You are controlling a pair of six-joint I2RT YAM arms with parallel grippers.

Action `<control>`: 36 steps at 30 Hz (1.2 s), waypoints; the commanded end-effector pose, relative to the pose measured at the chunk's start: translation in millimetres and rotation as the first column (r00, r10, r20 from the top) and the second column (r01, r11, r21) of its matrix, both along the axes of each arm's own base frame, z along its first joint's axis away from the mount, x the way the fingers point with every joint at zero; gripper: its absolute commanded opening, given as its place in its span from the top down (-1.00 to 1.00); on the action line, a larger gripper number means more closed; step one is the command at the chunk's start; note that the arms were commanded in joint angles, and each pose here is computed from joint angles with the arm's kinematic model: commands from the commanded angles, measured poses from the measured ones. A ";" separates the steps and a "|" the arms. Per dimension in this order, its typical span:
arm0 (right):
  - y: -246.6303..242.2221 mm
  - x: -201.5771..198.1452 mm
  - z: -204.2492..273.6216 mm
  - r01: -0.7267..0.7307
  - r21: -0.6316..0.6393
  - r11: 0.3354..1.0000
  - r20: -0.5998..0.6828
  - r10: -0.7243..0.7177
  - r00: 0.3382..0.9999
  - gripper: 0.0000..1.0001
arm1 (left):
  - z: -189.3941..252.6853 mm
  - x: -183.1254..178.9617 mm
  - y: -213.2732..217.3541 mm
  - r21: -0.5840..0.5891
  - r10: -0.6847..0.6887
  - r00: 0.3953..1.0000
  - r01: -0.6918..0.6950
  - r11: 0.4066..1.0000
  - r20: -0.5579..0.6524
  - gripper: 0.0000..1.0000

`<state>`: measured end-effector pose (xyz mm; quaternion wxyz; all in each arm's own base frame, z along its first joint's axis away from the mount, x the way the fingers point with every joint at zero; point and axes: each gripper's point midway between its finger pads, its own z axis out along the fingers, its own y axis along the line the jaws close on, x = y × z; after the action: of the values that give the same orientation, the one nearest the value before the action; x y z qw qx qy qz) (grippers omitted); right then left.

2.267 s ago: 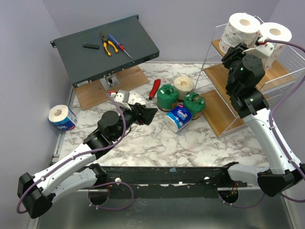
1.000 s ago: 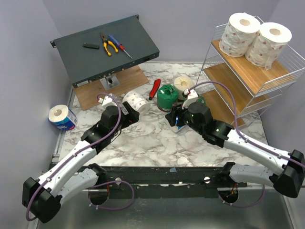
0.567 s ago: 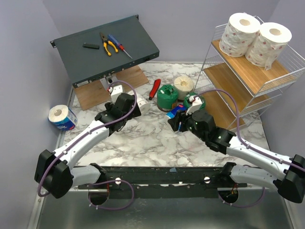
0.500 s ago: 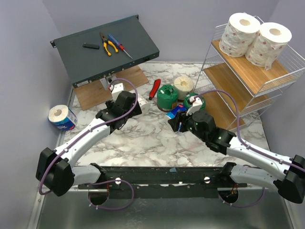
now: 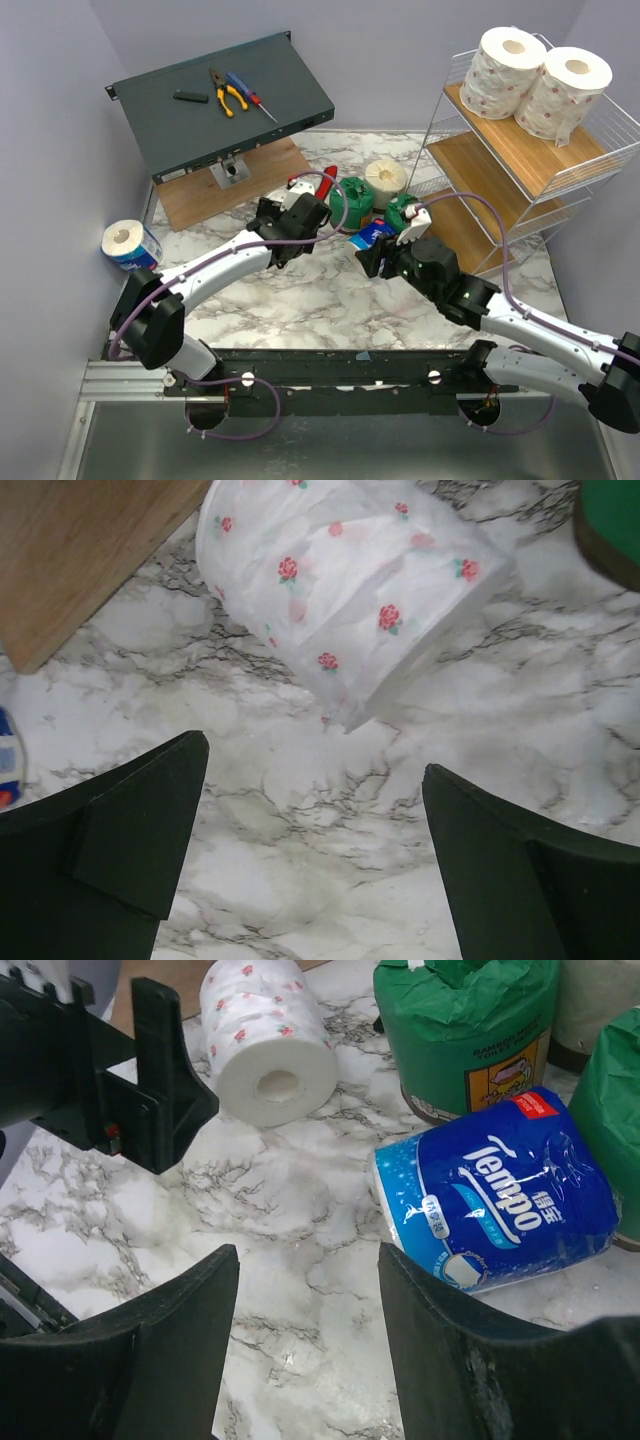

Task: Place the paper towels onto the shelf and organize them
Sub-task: Adjust the paper towel at the center of the board.

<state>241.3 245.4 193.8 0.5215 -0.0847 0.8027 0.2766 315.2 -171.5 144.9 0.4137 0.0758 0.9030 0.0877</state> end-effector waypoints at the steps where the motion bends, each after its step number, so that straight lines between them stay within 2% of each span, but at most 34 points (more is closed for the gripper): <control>1: -4.6 0.6 10.3 0.020 0.035 0.999 0.033 -0.021 0.999 -0.24 | 2.0 7.8 24.0 0.231 -0.019 1.000 0.021 0.973 -0.012 -0.97; 8: -11.8 -13.1 22.4 -0.003 0.068 0.998 0.022 0.001 1.000 -0.24 | 1.3 23.9 8.8 0.379 -0.093 0.995 0.095 0.920 -0.022 -0.97; 17: -33.8 -23.9 30.0 0.038 0.083 0.996 0.022 -0.040 0.999 -0.24 | -15.3 32.7 -7.3 0.454 -0.136 0.988 0.152 0.878 -0.066 -0.97; 28: -41.3 -24.3 25.3 0.063 0.066 0.996 0.018 -0.064 0.998 -0.25 | -22.1 48.8 -3.5 0.564 -0.096 0.995 0.092 0.821 -0.023 -0.97; 36: -42.3 -23.4 23.7 0.071 0.059 0.996 0.015 -0.072 0.997 -0.25 | -19.5 60.8 -6.9 0.596 -0.096 0.995 0.058 0.801 0.033 -0.97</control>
<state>216.9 209.7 226.0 0.5417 -0.0525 0.7852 0.2953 362.2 -173.8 111.8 0.3722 0.2456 0.8340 0.3249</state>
